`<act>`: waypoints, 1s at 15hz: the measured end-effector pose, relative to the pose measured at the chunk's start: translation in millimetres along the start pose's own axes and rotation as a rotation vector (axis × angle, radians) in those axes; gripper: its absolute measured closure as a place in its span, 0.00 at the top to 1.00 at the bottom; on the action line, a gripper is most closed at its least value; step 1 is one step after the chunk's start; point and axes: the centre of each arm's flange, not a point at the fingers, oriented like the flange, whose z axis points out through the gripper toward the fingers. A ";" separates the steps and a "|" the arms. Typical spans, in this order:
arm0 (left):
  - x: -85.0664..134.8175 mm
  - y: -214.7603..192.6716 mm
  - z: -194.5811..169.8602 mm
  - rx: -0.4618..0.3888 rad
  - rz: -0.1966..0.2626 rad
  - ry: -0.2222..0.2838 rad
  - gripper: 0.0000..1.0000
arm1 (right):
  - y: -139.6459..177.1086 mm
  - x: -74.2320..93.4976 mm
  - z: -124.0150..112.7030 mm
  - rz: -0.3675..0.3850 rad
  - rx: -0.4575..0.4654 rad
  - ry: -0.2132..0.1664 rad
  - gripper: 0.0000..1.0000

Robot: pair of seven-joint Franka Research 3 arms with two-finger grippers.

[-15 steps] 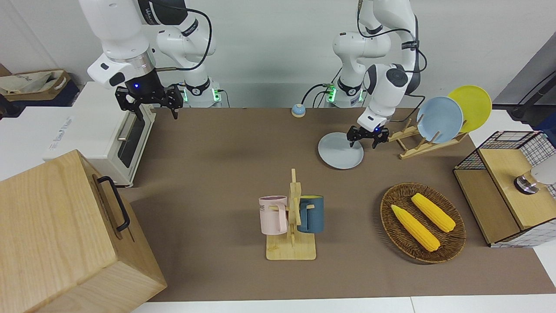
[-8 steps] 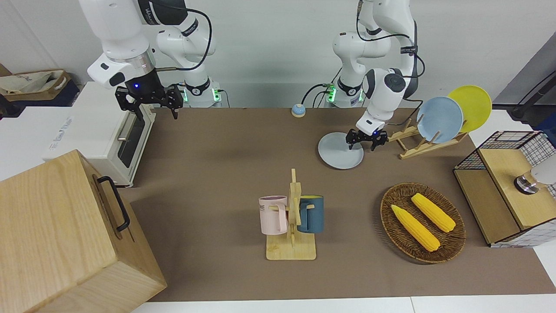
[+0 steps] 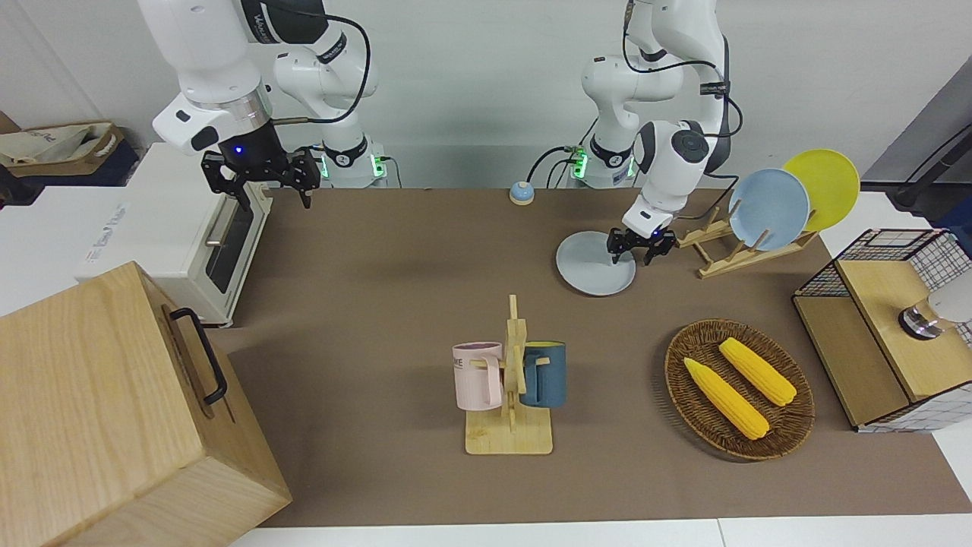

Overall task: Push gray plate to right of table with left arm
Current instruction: 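Lower the left gripper onto the gray plate's rim, then push the gray plate with the left gripper toward the toaster oven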

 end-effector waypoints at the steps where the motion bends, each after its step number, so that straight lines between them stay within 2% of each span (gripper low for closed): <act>1: 0.1 0.0 0.0 0.000 -0.004 0.001 0.59 | 0.0 0.0 0.0 0.000 0.000 0.000 0.99; 2: 0.1 0.0 0.0 0.000 -0.006 0.001 0.46 | 0.0 0.0 0.0 0.000 0.000 0.000 0.99; 6: 0.7 0.2 -1.4 -0.002 -0.011 0.005 0.05 | 0.0 0.0 0.0 0.000 0.000 0.000 0.99; 7: 1.3 0.8 -4.3 -0.005 -0.013 0.011 0.01 | 0.0 0.0 0.0 0.000 0.000 0.000 0.99; 15: 1.2 3.8 -3.9 -0.008 -0.031 0.013 0.01 | 0.0 0.0 0.0 0.000 0.000 0.000 0.99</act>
